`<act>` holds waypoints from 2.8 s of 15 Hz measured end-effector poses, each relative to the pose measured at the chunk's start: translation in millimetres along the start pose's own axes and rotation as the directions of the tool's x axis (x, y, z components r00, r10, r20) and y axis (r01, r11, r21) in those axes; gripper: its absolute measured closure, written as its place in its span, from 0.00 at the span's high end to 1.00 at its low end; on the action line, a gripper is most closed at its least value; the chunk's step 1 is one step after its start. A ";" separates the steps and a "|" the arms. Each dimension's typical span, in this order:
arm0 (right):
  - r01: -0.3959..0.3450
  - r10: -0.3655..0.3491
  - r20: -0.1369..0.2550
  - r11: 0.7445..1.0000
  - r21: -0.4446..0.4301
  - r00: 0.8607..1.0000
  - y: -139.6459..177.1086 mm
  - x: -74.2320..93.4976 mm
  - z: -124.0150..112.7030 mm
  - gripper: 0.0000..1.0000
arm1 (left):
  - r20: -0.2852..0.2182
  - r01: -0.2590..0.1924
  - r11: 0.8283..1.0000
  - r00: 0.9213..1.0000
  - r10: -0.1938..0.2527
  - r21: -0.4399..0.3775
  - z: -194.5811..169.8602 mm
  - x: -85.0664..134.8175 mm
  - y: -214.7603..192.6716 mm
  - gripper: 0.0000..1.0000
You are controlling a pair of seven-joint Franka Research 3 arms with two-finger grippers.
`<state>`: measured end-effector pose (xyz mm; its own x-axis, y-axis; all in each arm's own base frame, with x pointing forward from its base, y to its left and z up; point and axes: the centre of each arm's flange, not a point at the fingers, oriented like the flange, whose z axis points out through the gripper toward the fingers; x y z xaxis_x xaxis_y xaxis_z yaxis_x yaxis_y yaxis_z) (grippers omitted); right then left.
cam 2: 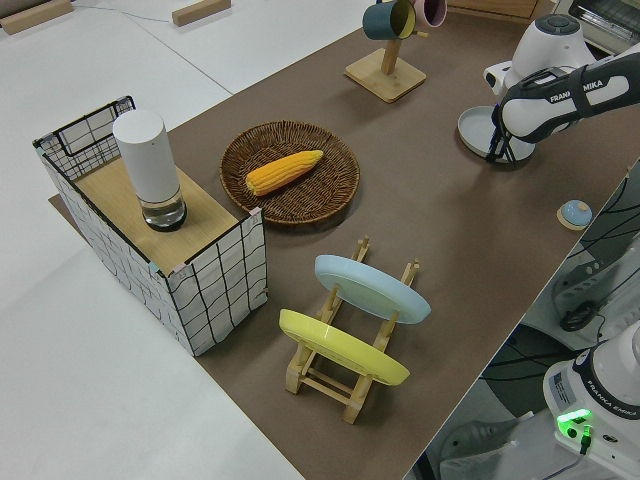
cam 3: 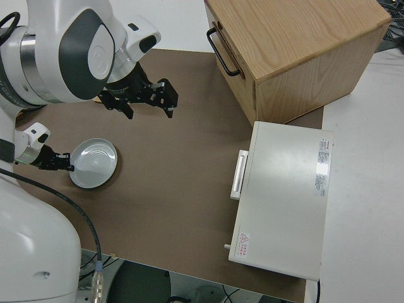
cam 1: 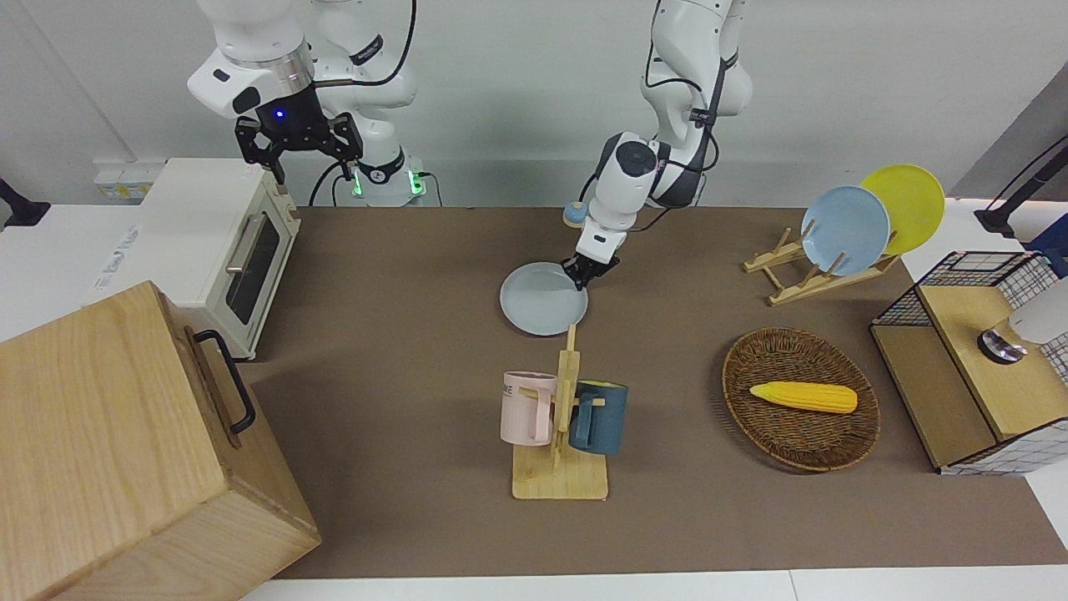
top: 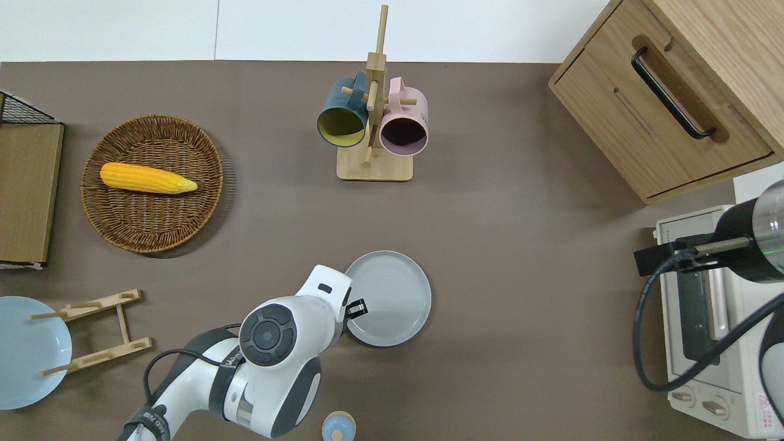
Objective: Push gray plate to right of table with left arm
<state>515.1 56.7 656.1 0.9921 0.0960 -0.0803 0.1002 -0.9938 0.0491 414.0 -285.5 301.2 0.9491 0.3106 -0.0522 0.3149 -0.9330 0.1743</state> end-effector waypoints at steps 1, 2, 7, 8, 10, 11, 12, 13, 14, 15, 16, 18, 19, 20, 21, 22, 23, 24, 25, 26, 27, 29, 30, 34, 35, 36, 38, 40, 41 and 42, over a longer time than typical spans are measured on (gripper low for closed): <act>0.000 0.000 0.000 1.000 0.000 1.000 0.0 0.0 0.0 1.00 | -0.001 0.012 1.000 1.000 -0.012 -0.008 1.5 -3.0 9.3 0.02; 0.000 0.000 0.000 1.000 0.000 1.000 0.0 0.0 0.0 1.00 | 0.001 0.021 1.000 1.000 -0.021 -0.014 3.2 -5.8 18.4 0.02; 0.000 0.000 0.000 1.000 0.000 1.000 0.0 0.0 0.0 1.00 | 0.001 0.047 0.998 0.999 -0.047 -0.044 5.6 -15.6 49.8 0.02; 0.000 0.000 0.000 1.000 0.000 1.000 0.0 0.0 0.0 1.00 | 0.001 0.060 0.997 0.998 -0.060 -0.055 4.1 -20.9 60.1 0.02; 0.000 0.000 0.000 1.000 0.000 1.000 0.0 0.0 0.0 1.00 | 0.003 0.068 0.995 0.998 -0.068 -0.069 3.7 -28.9 74.5 0.02; 0.000 0.000 0.000 1.000 0.000 1.000 0.0 0.0 0.0 1.00 | 0.003 0.068 0.995 0.998 -0.068 -0.074 3.6 -30.3 78.1 0.02; 0.000 0.000 0.000 1.000 0.000 1.000 0.0 0.0 0.0 1.00 | 0.004 0.065 0.995 0.998 -0.065 -0.077 4.3 -31.4 81.1 0.02; 0.000 0.000 0.000 1.000 0.000 1.000 0.0 0.0 0.0 1.00 | 0.006 0.061 0.995 0.998 -0.061 -0.078 6.7 -33.2 84.0 0.02; 0.000 0.000 0.000 1.000 0.000 1.000 0.0 0.0 0.0 1.00 | 0.006 0.056 0.995 0.998 -0.056 -0.081 9.5 -35.5 87.2 0.02; 0.000 0.000 0.000 1.000 0.000 1.000 0.0 0.0 0.0 1.00 | 0.007 0.049 0.995 0.999 -0.049 -0.085 14.8 -39.4 91.8 0.02; 0.000 0.000 0.000 1.000 0.000 1.000 0.0 0.0 0.0 1.00 | 0.010 0.047 0.995 0.999 -0.046 -0.086 20.3 -42.2 94.6 0.02; 0.000 0.000 0.000 1.000 0.000 1.000 0.0 0.0 0.0 1.00 | 0.011 0.062 0.994 0.998 -0.061 -0.094 29.8 -42.5 98.2 0.11; 0.000 0.000 0.000 1.000 0.000 1.000 0.0 0.0 0.0 1.00 | 0.009 0.065 0.993 0.998 -0.064 -0.099 29.7 -43.8 101.3 0.17; 0.000 0.000 0.000 1.000 0.000 1.000 0.0 0.0 0.0 1.00 | 0.006 0.064 0.992 0.998 -0.064 -0.108 29.5 -44.4 105.5 0.31; 0.000 0.000 0.000 1.000 0.000 1.000 0.0 0.0 0.0 1.00 | 0.003 0.058 0.992 0.998 -0.058 -0.113 29.7 -44.9 108.7 0.41; 0.000 0.000 0.000 1.000 0.000 1.000 0.0 0.0 0.0 1.00 | -0.005 0.039 0.993 0.999 -0.040 -0.111 30.4 -46.0 112.8 0.54; 0.000 0.000 0.000 1.000 0.000 1.000 0.0 0.0 0.0 1.00 | -0.012 0.031 0.994 0.999 -0.032 -0.107 31.1 -45.8 114.2 0.65; 0.000 0.000 0.000 1.000 0.000 1.000 0.0 0.0 0.0 1.00 | -0.022 0.021 0.995 0.999 -0.023 -0.099 32.0 -44.4 114.3 0.80; 0.000 0.000 0.000 1.000 0.000 1.000 0.0 0.0 0.0 1.00 | -0.024 0.009 0.997 1.000 -0.011 -0.080 32.3 -42.9 113.0 0.96; 0.000 0.000 0.000 1.000 0.000 1.000 0.0 0.0 0.0 1.00 | -0.023 -0.002 0.998 1.000 0.001 -0.056 31.0 -40.5 112.4 1.00; 0.000 0.000 0.000 1.000 0.000 1.000 0.0 0.0 0.0 1.00 | -0.021 -0.017 1.000 1.000 0.017 -0.011 23.7 -32.8 111.7 1.00; 0.000 0.000 0.000 1.000 0.000 1.000 0.0 0.0 0.0 1.00 | -0.042 -0.046 0.997 0.998 0.049 0.054 -4.9 -10.1 107.0 1.00; 0.000 0.000 0.000 1.000 0.000 1.000 0.0 0.0 0.0 1.00 | -0.046 -0.062 0.996 0.997 0.065 0.064 -17.0 0.6 101.5 1.00; 0.000 0.000 0.000 1.000 0.000 1.000 0.0 0.0 0.0 1.00 | -0.027 -0.162 0.980 0.986 0.166 0.114 -67.4 52.6 52.8 1.00; 0.000 0.000 0.000 1.000 0.000 1.000 0.0 0.0 0.0 1.00 | -0.009 -0.188 0.973 0.981 0.191 0.132 -82.8 71.9 29.5 1.00; 0.000 0.000 0.000 1.000 0.000 1.000 0.0 0.0 0.0 1.00 | 0.017 -0.219 0.964 0.976 0.219 0.151 -98.2 90.3 2.6 1.00; 0.000 0.000 0.000 1.000 0.000 1.000 0.0 0.0 0.0 1.00 | 0.037 -0.247 0.955 0.969 0.244 0.161 -116.5 112.7 -31.2 1.00; 0.000 0.000 0.000 1.000 0.000 1.000 0.0 0.0 0.0 1.00 | 0.035 -0.260 0.952 0.966 0.258 0.161 -139.5 135.7 -68.9 1.00; 0.000 0.000 0.000 1.000 0.000 1.000 0.0 0.0 0.0 1.00 | 0.033 -0.261 0.952 0.965 0.259 0.161 -151.0 143.3 -84.8 1.00; 0.000 0.000 0.000 1.000 0.000 1.000 0.0 0.0 0.0 1.00 | 0.030 -0.262 0.951 0.965 0.260 0.162 -163.8 148.2 -98.6 1.00</act>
<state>515.1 56.7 656.1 0.9921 0.0960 -0.0803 0.1002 -0.9938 0.0491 522.8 -117.7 437.4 0.9981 0.0515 -0.0347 0.0522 -0.9984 0.0200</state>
